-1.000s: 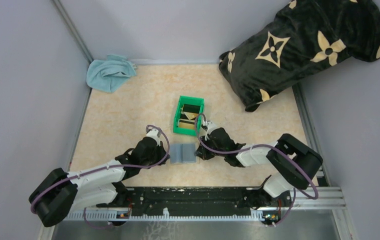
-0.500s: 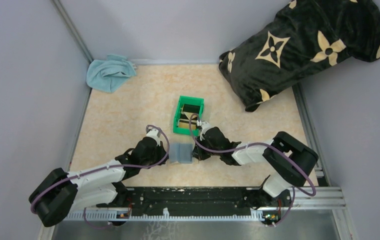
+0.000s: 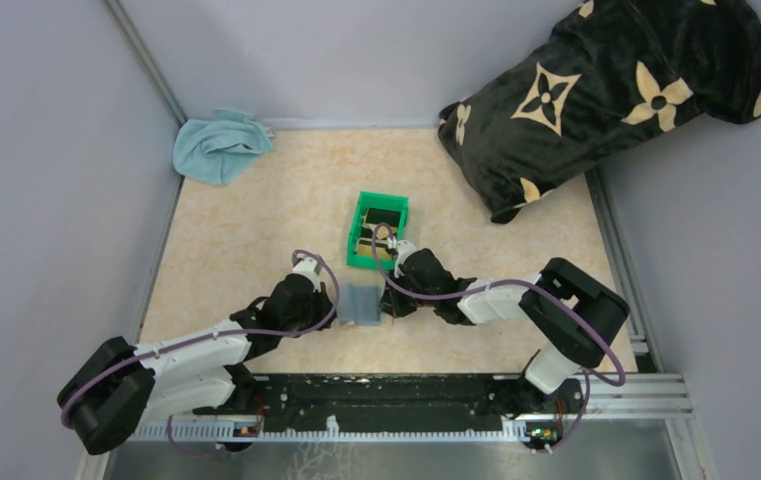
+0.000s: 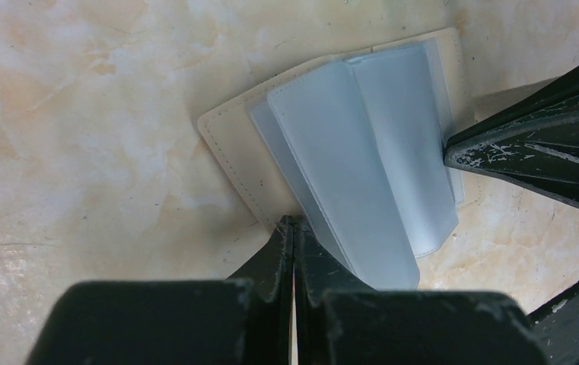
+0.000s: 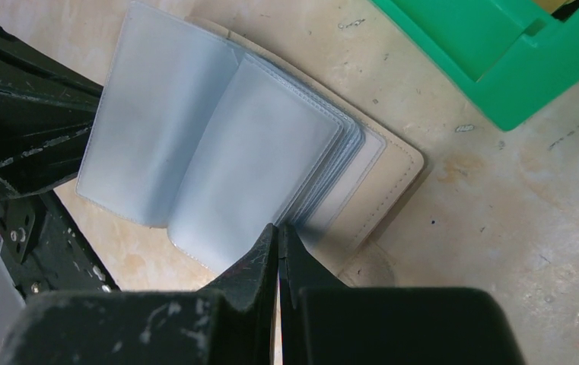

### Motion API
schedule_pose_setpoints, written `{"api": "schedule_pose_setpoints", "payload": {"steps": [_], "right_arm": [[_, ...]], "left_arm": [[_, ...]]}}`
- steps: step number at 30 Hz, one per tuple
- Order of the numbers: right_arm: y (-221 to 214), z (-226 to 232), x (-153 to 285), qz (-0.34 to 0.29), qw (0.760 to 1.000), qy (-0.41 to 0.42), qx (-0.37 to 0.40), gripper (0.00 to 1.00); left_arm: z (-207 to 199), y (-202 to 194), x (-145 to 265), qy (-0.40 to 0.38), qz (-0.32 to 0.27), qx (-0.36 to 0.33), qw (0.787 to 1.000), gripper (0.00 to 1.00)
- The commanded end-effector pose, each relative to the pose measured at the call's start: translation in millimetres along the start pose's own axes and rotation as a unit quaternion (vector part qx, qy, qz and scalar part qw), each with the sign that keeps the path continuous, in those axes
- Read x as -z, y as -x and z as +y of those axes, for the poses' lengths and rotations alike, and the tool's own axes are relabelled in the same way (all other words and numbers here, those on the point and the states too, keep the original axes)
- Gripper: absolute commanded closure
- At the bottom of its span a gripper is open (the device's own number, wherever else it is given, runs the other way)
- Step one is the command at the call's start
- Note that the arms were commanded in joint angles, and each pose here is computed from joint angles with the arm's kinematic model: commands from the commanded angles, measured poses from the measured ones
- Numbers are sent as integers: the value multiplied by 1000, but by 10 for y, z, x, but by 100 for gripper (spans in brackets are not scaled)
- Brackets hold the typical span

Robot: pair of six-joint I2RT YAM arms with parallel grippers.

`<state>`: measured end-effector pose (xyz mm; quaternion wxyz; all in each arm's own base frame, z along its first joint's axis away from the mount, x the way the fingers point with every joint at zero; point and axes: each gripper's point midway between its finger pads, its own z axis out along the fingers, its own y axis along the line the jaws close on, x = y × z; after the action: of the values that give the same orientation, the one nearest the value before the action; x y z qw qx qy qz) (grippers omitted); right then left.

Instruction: Take the credit cards out of the card holder

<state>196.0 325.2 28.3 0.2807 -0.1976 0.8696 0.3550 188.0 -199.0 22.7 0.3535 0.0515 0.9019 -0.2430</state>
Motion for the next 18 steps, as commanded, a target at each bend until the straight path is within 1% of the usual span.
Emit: {"api": "schedule_pose_setpoints", "payload": {"steps": [1, 10, 14, 18], "right_arm": [[437, 531, 20, -55, 994, 91, 21, 100], [493, 665, 72, -68, 990, 123, 14, 100], [472, 646, 53, -63, 991, 119, 14, 81], [444, 666, 51, -63, 990, 129, 7, 67]], "left_arm": [[66, -154, 7, 3, 23, -3, 1000, 100], [66, -159, 5, 3, 24, -4, 1000, 100], [68, -158, 5, 3, 24, -4, 1000, 100], [65, -160, 6, 3, 25, -3, 1000, 100]]}}
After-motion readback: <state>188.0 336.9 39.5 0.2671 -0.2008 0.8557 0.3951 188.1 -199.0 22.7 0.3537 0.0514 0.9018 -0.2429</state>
